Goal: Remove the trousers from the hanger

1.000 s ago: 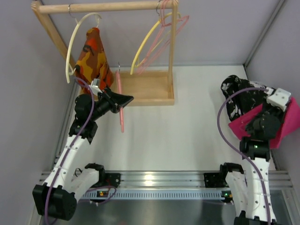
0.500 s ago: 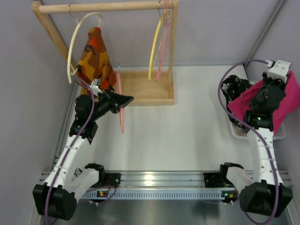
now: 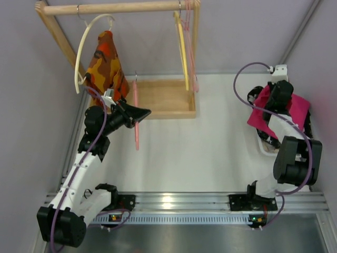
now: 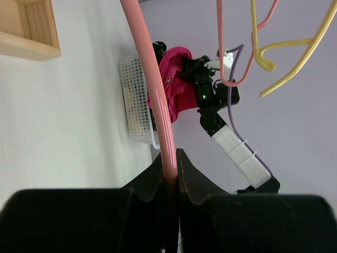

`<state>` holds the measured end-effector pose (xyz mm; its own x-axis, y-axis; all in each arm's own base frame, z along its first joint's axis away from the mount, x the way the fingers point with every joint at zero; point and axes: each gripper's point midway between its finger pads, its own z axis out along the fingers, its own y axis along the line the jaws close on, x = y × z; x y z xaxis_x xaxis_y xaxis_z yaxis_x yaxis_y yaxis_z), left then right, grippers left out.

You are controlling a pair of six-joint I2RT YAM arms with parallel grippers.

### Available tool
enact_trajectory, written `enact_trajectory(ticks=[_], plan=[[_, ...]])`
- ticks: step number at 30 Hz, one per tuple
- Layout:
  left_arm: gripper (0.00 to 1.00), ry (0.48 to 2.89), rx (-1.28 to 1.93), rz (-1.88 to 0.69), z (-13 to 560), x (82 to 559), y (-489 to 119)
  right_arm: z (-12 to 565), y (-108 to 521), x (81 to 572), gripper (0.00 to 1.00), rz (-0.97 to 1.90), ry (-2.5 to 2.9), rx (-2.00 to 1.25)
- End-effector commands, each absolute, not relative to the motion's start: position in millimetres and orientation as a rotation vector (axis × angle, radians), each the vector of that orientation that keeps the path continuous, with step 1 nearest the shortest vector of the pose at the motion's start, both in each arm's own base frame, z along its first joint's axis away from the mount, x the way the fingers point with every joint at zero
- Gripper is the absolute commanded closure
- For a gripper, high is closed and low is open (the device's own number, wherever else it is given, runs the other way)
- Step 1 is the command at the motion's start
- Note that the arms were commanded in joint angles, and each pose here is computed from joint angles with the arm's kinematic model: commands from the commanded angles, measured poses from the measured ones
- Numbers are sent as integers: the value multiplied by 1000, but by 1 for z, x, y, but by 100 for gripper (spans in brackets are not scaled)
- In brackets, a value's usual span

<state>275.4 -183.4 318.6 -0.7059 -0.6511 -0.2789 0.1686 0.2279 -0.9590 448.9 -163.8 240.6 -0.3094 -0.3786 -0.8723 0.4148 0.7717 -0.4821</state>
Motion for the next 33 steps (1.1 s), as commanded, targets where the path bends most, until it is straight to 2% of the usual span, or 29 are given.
enact_trajectory(ticks=[1, 4, 8, 10, 11, 13, 14, 16, 17, 18, 19, 23, 33], plan=[[100, 1717, -232, -1566, 355, 262, -187, 237, -165, 466, 96, -710, 1779, 61], [100, 1700, -172, -1559, 364, 257, -188, 230, -160, 470, 84, -651, 1823, 78], [100, 1691, -89, -1554, 369, 248, -190, 230, -153, 462, 62, -600, 1849, 100], [100, 1677, -40, -1546, 374, 243, -191, 233, -151, 455, 56, -569, 1864, 119], [100, 1678, -20, -1547, 374, 241, -192, 235, -151, 453, 47, -557, 1868, 122], [100, 1660, 35, -1528, 379, 237, -193, 248, -149, 448, 38, -526, 1859, 134], [100, 1662, 55, -1527, 380, 236, -195, 251, -148, 444, 28, -516, 1874, 139], [100, 1649, 106, -1514, 386, 232, -198, 265, -145, 435, 18, -478, 1866, 166], [100, 1654, 119, -1513, 386, 232, -200, 267, -143, 428, 7, -462, 1890, 171], [100, 1644, 130, -1504, 388, 232, -201, 277, -139, 423, 3, -434, 1880, 166], [100, 1635, 150, -1486, 390, 233, -201, 281, -138, 418, 0, -418, 1882, 181], [100, 1576, 172, -1434, 415, 245, -204, 309, -131, 392, 1, -389, 1841, 186], [100, 1491, 73, -1294, 458, 309, -208, 398, -106, 330, 1, -323, 1688, 205]])
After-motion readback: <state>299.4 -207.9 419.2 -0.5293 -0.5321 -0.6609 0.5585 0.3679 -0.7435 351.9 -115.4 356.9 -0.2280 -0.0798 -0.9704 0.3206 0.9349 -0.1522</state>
